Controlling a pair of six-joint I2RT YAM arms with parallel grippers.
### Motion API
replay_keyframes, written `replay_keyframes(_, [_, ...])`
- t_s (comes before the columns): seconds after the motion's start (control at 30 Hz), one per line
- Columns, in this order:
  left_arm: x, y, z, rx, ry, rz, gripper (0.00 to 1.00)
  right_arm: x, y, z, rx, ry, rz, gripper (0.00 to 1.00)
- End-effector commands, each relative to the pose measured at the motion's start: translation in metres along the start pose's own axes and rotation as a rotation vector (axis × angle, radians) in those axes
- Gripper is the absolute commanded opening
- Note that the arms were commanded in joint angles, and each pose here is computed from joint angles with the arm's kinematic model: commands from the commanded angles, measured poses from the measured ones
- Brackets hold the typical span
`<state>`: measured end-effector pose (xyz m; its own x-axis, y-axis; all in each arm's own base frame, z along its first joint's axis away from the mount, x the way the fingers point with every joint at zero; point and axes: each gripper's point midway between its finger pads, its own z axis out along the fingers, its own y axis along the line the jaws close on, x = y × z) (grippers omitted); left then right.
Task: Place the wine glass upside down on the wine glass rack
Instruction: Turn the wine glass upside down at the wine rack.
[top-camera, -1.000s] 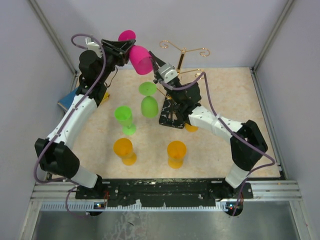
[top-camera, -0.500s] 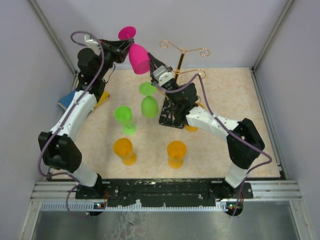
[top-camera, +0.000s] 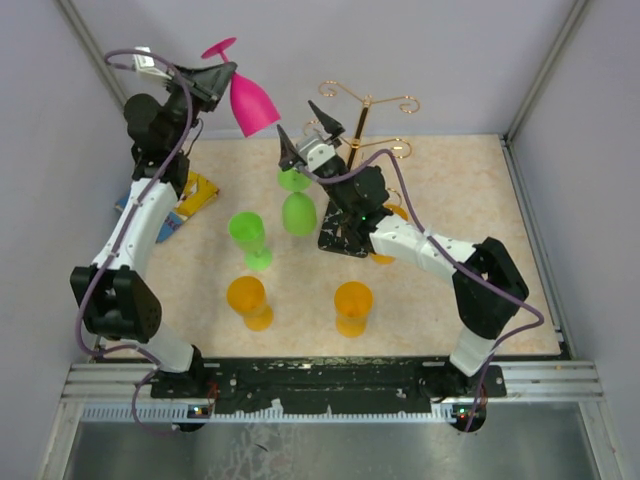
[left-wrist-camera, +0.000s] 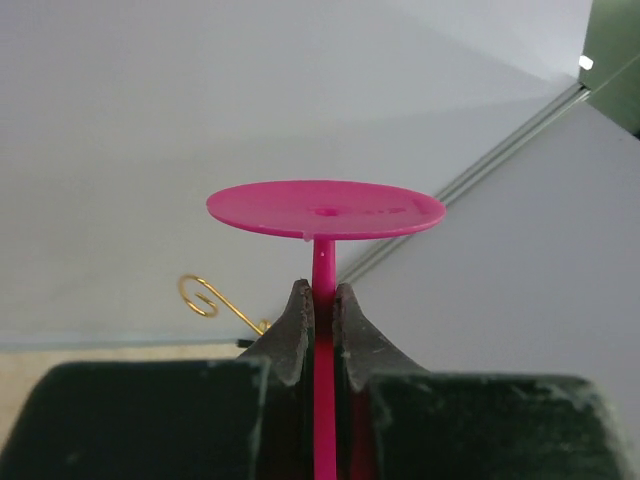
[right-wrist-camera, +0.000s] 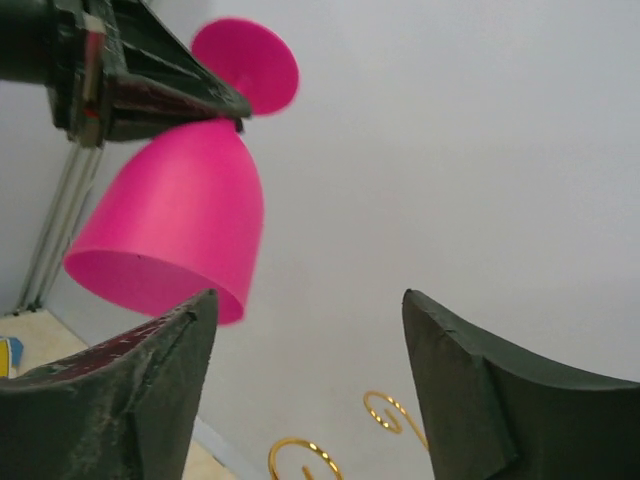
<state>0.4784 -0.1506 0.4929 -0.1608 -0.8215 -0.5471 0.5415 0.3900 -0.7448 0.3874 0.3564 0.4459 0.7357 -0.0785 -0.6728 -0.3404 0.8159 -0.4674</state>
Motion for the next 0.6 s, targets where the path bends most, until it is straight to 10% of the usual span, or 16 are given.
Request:
replay_keyframes(0.0, [-0.024,0.001,-0.003,0.052,-0.063,0.31,0.0,-0.005,-0.03,-0.002,0.118,0.071,-0.016,0.78])
replay_keyframes(0.23, [0.009,0.063,0.0,0.065,0.066,0.796,0.0,-0.006,-0.077,-0.006,0.244,0.213,-0.004,0.87])
replay_keyframes(0.57, [0.08,0.102,-0.026,0.302,0.181,0.908,0.0,-0.002,-0.146,-0.019,0.4,0.345,0.032,0.88])
